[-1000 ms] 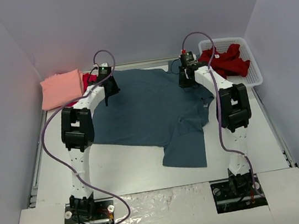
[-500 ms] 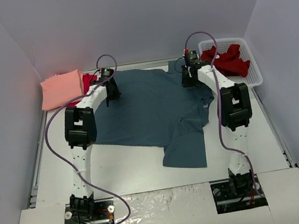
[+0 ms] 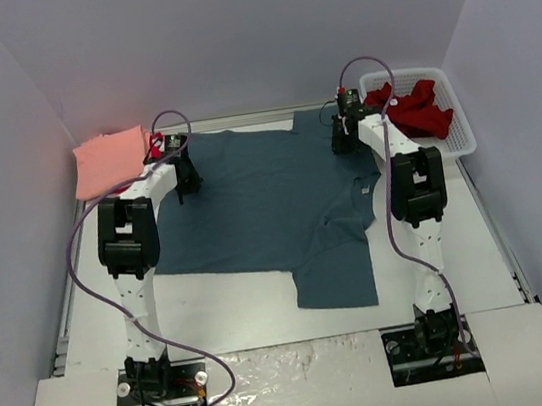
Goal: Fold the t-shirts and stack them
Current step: Flatten out the tshirt
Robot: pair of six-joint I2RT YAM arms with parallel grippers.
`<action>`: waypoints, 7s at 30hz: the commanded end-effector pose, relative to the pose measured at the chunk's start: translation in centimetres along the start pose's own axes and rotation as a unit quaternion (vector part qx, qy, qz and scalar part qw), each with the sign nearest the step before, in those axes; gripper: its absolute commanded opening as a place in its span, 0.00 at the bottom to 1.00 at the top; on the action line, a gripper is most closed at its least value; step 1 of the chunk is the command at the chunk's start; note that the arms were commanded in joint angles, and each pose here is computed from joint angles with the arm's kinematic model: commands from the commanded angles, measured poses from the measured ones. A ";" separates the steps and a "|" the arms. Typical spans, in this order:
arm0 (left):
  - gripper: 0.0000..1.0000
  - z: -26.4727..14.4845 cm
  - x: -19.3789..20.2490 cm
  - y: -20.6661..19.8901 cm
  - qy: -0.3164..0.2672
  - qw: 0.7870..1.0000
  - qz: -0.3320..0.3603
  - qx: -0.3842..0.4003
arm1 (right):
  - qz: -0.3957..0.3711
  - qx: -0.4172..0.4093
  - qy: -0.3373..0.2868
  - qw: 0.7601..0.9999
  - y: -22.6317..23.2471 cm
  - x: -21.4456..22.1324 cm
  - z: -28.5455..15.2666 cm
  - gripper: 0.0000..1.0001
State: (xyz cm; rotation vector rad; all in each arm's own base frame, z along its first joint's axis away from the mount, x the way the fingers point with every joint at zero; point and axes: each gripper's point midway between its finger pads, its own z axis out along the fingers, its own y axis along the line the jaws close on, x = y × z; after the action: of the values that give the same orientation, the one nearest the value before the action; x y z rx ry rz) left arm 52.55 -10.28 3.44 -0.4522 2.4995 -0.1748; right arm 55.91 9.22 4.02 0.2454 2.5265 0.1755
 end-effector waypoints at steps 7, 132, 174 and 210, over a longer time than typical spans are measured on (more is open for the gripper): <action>0.02 -2.4 1.5 2.8 0.012 0.999 -0.001 -0.044 | -0.008 0.005 0.017 1.000 -0.1 0.0 1.2 0.07; 0.02 -19.4 10.9 2.1 -0.182 0.975 0.126 0.020 | 0.044 0.175 0.025 0.983 -6.1 27.2 -14.1 0.00; 0.57 -20.5 10.3 6.6 -0.263 0.956 0.119 -0.049 | 0.064 0.250 -0.252 0.933 -8.9 10.3 -21.5 1.00; 0.58 -20.4 9.5 7.1 -0.311 0.944 0.092 -0.051 | -0.138 -0.026 -0.474 0.869 -9.5 8.0 -16.4 1.00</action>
State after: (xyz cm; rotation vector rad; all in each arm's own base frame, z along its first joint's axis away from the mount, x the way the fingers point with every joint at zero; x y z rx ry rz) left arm 31.24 -6.77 12.11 -0.2337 1.9935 0.1733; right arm 36.25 -0.50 3.70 -0.0350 1.8814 -0.0731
